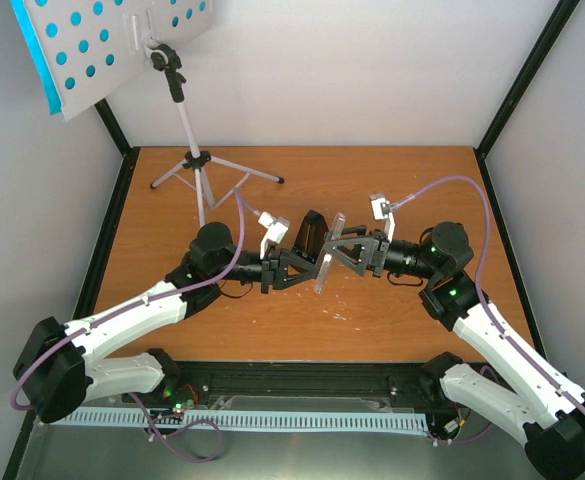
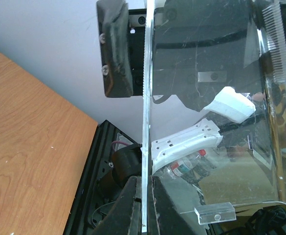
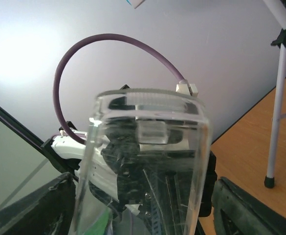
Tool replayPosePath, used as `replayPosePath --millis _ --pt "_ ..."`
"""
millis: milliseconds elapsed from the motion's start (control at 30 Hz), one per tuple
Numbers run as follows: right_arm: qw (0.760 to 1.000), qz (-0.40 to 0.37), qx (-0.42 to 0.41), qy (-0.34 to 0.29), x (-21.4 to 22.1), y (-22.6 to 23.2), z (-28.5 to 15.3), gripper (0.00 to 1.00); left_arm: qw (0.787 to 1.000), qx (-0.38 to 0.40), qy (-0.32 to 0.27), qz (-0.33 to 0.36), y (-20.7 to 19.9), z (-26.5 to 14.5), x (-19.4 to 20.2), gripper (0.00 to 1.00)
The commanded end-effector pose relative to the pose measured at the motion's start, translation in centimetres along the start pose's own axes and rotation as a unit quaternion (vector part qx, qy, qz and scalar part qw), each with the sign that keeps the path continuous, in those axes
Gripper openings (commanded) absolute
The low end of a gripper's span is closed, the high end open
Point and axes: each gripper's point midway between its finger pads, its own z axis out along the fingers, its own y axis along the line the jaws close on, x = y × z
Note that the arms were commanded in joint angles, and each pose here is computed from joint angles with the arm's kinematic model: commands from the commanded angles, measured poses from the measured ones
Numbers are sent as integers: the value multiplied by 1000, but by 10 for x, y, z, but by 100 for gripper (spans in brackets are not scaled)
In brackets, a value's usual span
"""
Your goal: Pack up the instrument practice props
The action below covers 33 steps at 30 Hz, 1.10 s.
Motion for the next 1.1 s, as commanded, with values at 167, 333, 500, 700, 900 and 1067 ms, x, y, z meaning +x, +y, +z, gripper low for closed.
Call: replayPosePath --millis 167,333,500,700,900,1067 --pt "999 -27 -9 -21 -9 15 -4 57 1000 14 -8 25 -13 2 -11 0" --pt "999 -36 -9 -22 -8 12 -3 49 1000 -14 -15 15 -6 0 -12 17" --pt "997 -61 52 -2 1 -10 -6 50 995 -101 -26 6 24 -9 -12 73" --pt "978 -99 179 26 16 -53 -23 50 971 -235 -35 5 89 -41 -34 85" --pt "968 -100 229 21 29 -73 -38 50 945 -320 6 63 142 -31 -60 87" --pt "962 -106 253 13 32 -80 -47 50 927 -364 43 77 185 -22 -64 89"
